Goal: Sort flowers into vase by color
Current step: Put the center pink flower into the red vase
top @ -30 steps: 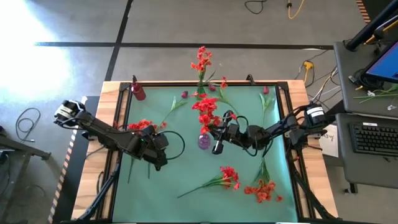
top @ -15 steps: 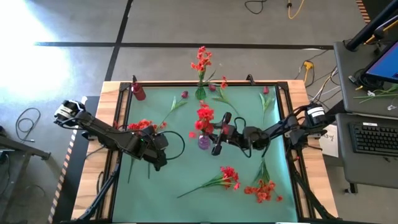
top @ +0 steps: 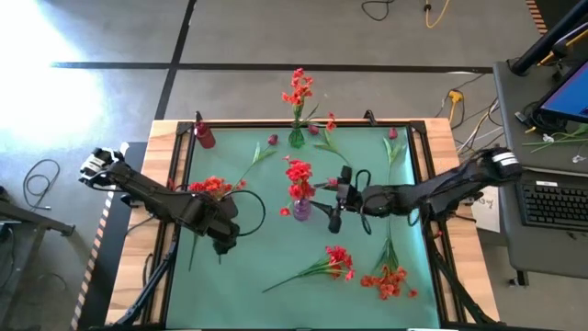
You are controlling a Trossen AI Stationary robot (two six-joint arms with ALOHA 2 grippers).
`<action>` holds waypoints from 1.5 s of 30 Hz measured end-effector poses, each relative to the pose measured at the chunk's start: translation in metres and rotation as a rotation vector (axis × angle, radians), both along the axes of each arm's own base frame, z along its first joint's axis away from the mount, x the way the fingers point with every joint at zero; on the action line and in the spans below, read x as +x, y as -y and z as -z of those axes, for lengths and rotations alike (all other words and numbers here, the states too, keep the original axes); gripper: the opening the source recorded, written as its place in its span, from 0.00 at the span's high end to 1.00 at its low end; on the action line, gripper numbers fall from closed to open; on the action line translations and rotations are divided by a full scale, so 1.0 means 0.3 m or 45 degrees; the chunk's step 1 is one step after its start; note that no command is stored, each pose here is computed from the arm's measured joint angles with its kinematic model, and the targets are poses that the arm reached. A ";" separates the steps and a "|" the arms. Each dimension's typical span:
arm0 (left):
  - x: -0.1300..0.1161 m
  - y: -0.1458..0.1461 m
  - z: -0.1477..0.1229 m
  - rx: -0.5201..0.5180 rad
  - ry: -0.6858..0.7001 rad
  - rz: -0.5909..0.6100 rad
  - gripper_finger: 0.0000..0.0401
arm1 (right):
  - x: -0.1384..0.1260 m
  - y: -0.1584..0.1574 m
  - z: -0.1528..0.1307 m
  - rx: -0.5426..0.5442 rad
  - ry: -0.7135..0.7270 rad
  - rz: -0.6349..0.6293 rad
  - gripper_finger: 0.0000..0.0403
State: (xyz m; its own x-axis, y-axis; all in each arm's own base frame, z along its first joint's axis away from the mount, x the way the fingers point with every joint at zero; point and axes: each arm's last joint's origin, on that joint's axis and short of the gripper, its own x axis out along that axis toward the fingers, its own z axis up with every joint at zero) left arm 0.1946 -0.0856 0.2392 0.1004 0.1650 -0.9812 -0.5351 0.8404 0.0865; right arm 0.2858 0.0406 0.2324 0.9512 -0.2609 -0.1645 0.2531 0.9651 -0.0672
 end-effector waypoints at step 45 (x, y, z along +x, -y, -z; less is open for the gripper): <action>0.021 0.038 -0.017 -0.094 0.151 -0.187 0.36 | -0.231 -0.058 0.087 0.971 -0.783 0.107 0.45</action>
